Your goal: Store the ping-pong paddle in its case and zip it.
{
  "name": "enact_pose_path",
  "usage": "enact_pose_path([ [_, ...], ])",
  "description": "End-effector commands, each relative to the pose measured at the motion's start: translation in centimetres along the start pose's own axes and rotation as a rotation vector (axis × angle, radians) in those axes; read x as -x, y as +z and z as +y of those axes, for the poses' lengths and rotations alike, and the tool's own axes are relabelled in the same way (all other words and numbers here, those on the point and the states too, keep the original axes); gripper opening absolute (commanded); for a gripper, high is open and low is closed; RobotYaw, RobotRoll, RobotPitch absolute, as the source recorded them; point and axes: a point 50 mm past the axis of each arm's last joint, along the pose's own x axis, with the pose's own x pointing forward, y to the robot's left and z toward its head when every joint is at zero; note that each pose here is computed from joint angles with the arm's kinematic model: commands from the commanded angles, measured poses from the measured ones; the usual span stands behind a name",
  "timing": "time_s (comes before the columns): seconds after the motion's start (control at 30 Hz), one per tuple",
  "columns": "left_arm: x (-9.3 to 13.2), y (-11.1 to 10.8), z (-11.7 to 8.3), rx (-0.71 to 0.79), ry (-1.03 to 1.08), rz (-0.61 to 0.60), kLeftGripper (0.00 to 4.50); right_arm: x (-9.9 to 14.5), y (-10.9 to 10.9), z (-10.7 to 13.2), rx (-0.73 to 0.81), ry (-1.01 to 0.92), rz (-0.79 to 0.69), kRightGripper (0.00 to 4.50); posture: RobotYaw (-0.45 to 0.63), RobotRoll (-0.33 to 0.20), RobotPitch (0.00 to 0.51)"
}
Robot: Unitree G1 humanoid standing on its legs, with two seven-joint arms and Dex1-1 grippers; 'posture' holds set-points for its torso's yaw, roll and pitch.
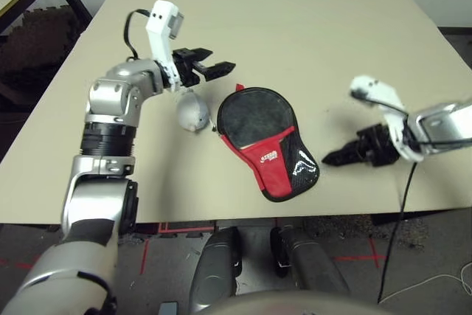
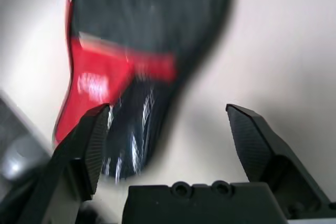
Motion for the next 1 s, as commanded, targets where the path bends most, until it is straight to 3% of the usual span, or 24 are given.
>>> enact_pose_path([
  [0.03, 1.5, -1.0, 1.1, 0.009, 0.022, 0.083, 4.50, -3.0, 0.6, 0.4, 0.189, -0.021, 0.022, 4.49, -0.12, 0.000, 0.157],
  [0.2, 3.6, -1.3, 2.2, -0.035, 0.039, 0.216, 4.50, -6.6, 1.0, 1.4, 0.386, 0.032, 0.083, 4.49, -0.10, 0.000, 0.157],
  [0.37, 4.6, -1.4, 2.4, -0.069, 0.029, 0.310, 4.50, -7.9, 1.6, 2.3, 0.466, 0.123, 0.143, 4.49, -0.09, 0.000, 0.163],
  [0.63, 4.5, -3.7, 1.7, -0.029, -0.027, 0.436, 4.50, -9.4, 1.9, 3.3, 0.501, 0.185, 0.169, 4.49, -0.09, 0.000, 0.172],
  [1.0, 3.9, -6.6, 1.7, 0.052, -0.016, 0.507, 4.50, -9.9, 1.1, 3.9, 0.501, 0.230, 0.207, 4.49, -0.11, 0.000, 0.181],
])
